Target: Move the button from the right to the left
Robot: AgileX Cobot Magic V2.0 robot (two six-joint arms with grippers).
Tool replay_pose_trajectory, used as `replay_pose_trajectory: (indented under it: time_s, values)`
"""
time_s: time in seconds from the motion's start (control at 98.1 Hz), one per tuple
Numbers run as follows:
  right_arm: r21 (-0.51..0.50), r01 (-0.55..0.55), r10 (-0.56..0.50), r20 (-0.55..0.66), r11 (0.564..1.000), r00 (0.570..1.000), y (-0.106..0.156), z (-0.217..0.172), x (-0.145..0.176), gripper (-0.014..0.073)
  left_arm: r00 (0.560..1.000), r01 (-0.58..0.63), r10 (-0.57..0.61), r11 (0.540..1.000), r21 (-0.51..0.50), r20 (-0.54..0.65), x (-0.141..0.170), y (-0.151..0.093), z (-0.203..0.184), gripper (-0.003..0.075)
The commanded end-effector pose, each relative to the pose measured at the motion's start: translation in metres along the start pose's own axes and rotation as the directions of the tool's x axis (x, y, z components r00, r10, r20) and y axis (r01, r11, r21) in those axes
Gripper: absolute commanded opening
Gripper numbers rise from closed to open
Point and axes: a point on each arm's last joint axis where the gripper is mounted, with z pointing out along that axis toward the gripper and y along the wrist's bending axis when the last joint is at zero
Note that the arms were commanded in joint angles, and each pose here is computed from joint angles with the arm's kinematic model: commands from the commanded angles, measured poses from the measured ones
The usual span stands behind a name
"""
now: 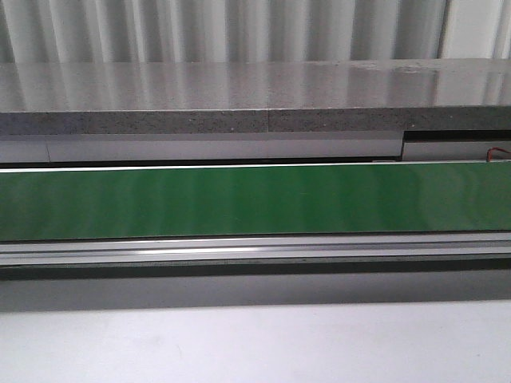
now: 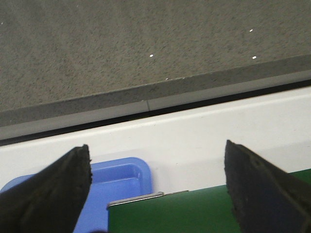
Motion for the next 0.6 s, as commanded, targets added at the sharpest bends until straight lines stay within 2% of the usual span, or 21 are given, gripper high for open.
replay_pose_trajectory:
  time_s: [0.0,0.183,0.428,0.52,0.591]
  values:
    - [0.009,0.009,-0.01,0.092,1.0,0.996,0.0,-0.004,-0.014,-0.0067,0.991,0.018,-0.017,1.0,-0.01,0.132,-0.014,-0.006,-0.026,0.0547]
    - [0.009,0.009,-0.01,0.092,1.0,0.996,0.0,-0.004,-0.014,-0.0067,0.975,0.04,-0.05,0.998,0.05,0.219,0.003,-0.027,-0.068,0.0547]
    - [0.009,0.009,-0.01,0.092,1.0,0.996,0.0,-0.004,-0.014,-0.0067,0.952,0.023,-0.056,0.993,0.112,0.3,0.05,-0.049,-0.113,0.0542]
    - [0.009,0.009,-0.01,0.092,1.0,0.996,0.0,-0.004,-0.014,-0.0067,0.939,0.043,-0.084,0.991,0.126,0.334,0.067,-0.054,-0.126,0.0499]
    - [0.009,0.009,-0.01,0.092,1.0,0.996,0.0,-0.004,-0.014,-0.0067,0.93,0.041,-0.083,0.991,0.124,0.358,0.079,-0.056,-0.133,0.0433]
